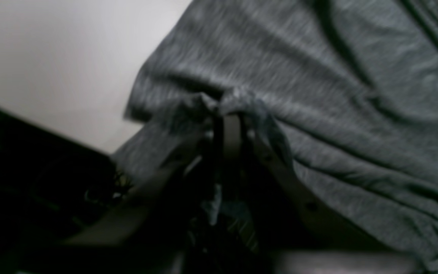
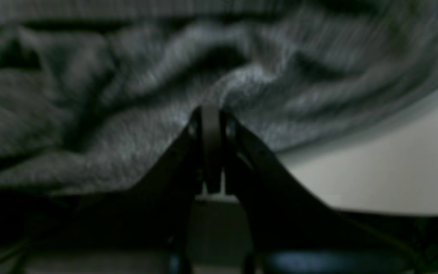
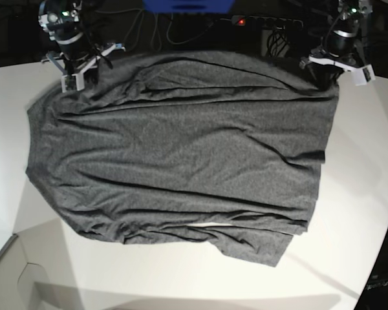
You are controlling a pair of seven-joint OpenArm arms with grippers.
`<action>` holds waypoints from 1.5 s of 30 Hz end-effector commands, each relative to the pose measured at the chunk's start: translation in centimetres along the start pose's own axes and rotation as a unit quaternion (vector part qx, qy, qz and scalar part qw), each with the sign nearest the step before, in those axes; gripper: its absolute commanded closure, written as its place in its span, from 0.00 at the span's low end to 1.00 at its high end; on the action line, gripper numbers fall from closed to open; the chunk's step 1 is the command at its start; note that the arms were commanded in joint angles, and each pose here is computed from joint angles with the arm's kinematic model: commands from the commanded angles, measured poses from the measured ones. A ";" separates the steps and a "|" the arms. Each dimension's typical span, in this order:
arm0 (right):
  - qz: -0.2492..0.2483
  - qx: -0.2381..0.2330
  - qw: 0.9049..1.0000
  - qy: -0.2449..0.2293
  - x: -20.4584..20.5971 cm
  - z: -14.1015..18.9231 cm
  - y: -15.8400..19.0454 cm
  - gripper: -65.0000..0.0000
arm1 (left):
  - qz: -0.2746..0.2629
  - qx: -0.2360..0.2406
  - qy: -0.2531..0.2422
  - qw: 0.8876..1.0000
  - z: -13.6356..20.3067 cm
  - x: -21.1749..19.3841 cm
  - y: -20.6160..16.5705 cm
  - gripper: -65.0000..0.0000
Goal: Layout the t-shirt on the table in an organized manner, then fold the t-shirt properly
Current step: 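Grasp the collar edge corners with both grippers and pull them apart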
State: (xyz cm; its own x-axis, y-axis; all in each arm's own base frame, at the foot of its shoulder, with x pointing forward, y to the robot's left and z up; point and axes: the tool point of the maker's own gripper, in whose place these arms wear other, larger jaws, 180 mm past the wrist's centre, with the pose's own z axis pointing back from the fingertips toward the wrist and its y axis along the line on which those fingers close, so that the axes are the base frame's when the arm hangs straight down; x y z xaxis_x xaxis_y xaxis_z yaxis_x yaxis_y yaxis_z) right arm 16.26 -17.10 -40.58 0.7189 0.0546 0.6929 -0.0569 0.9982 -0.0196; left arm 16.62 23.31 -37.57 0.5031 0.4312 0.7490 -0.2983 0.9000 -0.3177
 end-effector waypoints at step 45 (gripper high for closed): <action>0.013 -0.025 0.987 -0.156 12.9 -2.4 -2.5 1.00 | -0.060 -0.021 0.066 0.996 -1.6 4.3 -0.8 1.00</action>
State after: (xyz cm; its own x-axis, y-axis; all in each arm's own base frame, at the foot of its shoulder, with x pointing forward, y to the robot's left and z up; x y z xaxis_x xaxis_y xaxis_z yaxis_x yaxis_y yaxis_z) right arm 27.00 -18.82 -34.28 0.5045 0.0760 0.8601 -0.0326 0.9971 -0.0690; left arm 20.00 24.51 -35.78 0.6522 0.3305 0.6822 -0.2097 0.9435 -0.2566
